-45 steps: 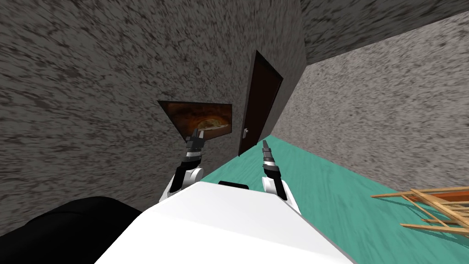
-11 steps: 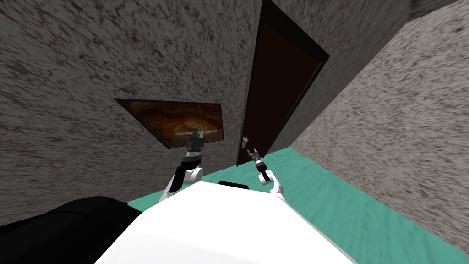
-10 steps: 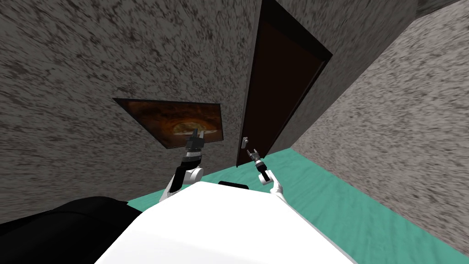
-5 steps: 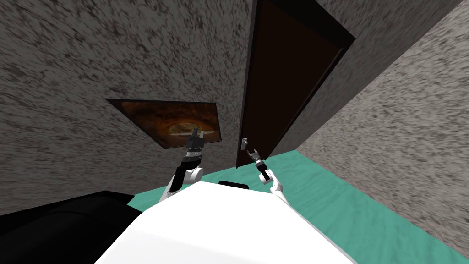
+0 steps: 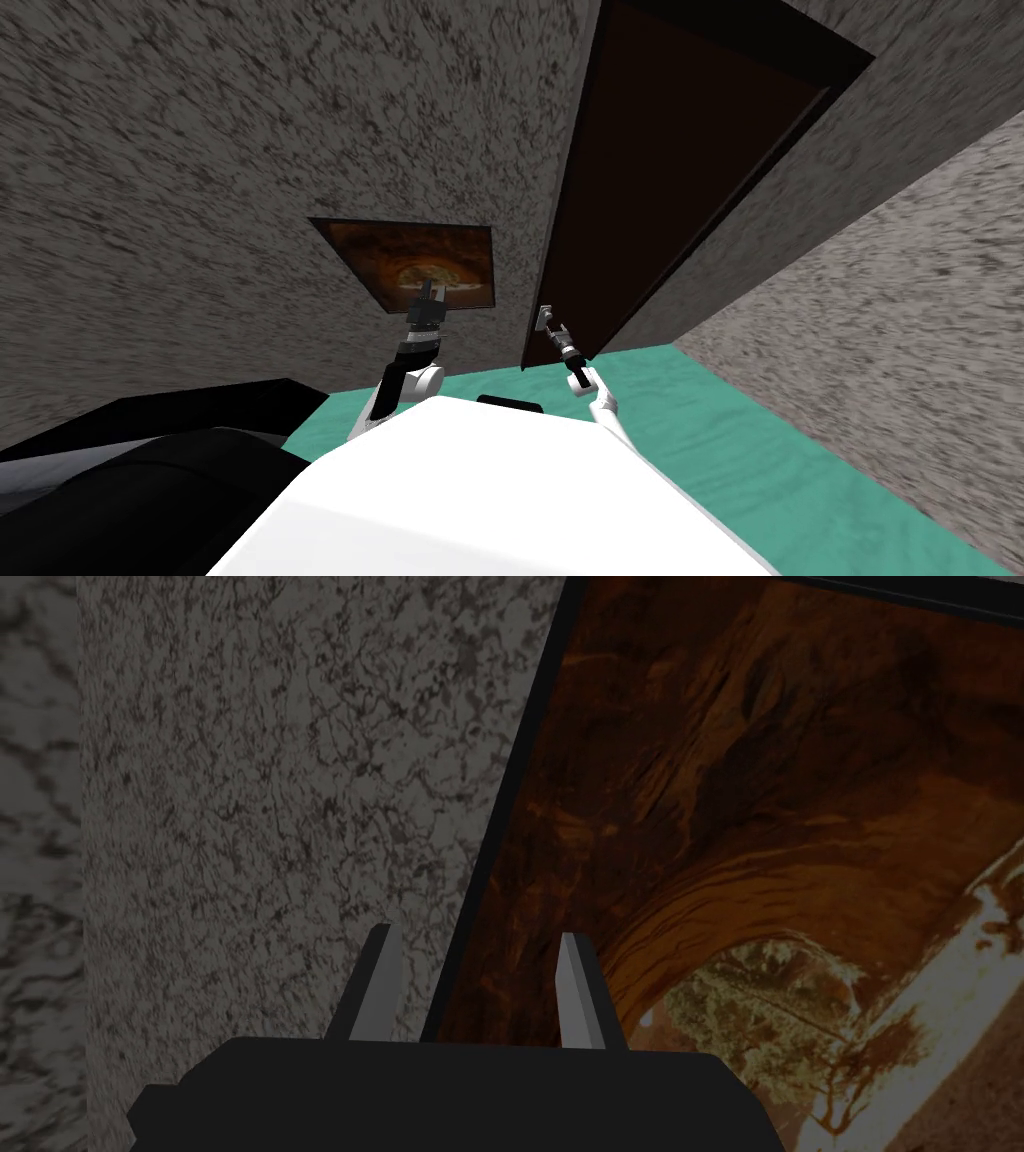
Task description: Pull the door open
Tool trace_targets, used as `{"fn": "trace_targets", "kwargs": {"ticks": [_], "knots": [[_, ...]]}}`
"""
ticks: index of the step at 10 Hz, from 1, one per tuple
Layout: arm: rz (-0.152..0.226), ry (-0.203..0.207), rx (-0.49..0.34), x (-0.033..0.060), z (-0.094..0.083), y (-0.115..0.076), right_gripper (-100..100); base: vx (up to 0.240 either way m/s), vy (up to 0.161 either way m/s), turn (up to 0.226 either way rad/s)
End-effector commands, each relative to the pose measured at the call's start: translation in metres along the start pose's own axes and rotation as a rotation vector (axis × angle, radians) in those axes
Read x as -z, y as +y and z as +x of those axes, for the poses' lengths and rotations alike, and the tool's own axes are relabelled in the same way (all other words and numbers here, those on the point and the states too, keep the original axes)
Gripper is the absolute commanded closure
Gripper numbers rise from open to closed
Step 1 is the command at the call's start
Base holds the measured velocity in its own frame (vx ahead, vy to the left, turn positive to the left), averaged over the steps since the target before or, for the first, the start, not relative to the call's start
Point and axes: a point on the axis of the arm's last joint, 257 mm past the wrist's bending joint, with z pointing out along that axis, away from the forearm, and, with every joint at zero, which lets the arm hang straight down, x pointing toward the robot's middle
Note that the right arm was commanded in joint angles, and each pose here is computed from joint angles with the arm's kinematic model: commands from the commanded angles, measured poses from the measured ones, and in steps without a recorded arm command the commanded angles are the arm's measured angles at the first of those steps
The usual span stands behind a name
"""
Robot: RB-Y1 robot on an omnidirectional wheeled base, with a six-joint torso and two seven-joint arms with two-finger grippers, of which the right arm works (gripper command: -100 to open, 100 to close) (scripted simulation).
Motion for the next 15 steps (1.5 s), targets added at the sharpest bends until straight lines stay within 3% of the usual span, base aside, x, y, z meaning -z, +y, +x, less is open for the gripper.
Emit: {"fn": "trace_targets", "kwargs": {"ticks": [1,10,11,12,15], "knots": [[0.038,0.000,0.003,-0.0020,0.000,-0.014,-100,0.018,-0.003,0.162],[0.239,0.008,-0.017,-0.0070,0.006,-0.086,-100,0.029,-0.033,0.224],[0.224,0.005,-0.014,-0.0072,0.004,-0.082,-100,0.018,-0.035,0.028],[0.224,0.005,-0.014,-0.0072,0.004,-0.082,100,-0.003,0.005,-0.025],[0.224,0.005,-0.014,-0.0072,0.004,-0.082,100,-0.003,0.007,-0.004]]}}
